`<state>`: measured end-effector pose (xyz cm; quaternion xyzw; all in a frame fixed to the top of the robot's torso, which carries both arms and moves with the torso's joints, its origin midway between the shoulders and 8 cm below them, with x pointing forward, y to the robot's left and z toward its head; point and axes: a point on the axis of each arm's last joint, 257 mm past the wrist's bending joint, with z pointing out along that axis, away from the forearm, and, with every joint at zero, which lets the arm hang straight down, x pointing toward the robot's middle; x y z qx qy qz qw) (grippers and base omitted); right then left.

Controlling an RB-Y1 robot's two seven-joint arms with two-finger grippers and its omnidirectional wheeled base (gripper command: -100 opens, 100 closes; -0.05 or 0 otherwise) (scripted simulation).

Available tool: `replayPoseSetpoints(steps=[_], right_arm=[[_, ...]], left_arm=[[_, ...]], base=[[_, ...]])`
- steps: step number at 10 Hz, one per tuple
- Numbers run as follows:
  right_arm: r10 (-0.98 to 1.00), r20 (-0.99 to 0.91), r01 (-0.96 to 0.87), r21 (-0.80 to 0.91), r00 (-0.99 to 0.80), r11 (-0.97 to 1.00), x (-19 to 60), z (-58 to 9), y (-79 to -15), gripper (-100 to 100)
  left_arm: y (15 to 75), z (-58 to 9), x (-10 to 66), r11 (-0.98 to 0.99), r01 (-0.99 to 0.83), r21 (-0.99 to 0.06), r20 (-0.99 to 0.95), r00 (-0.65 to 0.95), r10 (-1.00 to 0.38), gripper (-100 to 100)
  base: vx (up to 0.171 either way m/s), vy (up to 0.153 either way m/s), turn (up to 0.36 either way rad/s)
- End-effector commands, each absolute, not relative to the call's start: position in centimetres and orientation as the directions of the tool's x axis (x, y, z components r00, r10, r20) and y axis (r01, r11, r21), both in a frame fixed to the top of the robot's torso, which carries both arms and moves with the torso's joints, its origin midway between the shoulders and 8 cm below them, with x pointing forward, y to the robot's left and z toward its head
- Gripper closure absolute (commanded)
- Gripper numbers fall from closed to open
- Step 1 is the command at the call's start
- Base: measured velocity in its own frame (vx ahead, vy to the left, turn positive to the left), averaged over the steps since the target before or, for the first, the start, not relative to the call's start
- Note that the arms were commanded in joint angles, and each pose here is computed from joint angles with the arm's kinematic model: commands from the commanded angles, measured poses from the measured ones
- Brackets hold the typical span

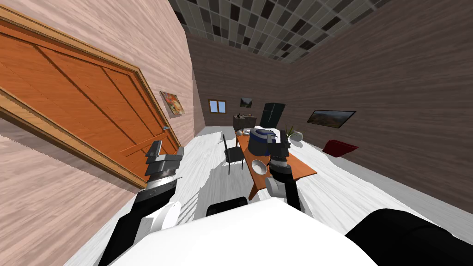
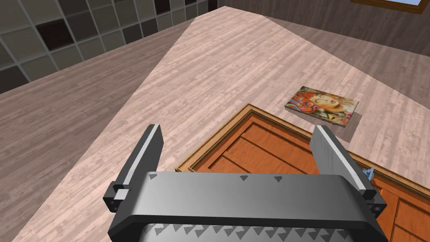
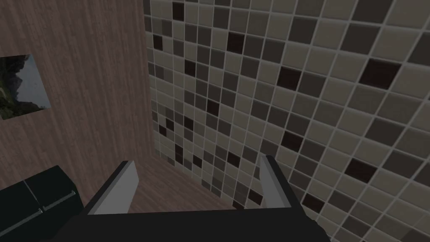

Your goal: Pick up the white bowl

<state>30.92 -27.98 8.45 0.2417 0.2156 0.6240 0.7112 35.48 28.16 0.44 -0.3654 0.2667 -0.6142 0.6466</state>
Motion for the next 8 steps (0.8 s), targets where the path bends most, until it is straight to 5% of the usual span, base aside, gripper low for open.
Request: replayPoseSetpoints(steps=[1,8], right_arm=[[0.992,-0.054,-0.773,0.623,0.117,0.125,31.5,8.0,-27.3,-100],[0.911,-0.404,-0.664,0.661,0.077,0.350,36.8,1.6,-23.8,-100]], left_arm=[[28.2,0.4,35.5,-0.022,0.599,-0.800,0.104,0.103,-0.989,0],[28.2,0.5,35.5,-0.022,0.600,-0.800,0.104,0.103,-0.989,0]], base=[[-0.050,0.058,0.101],[-0.192,0.091,0.170]])
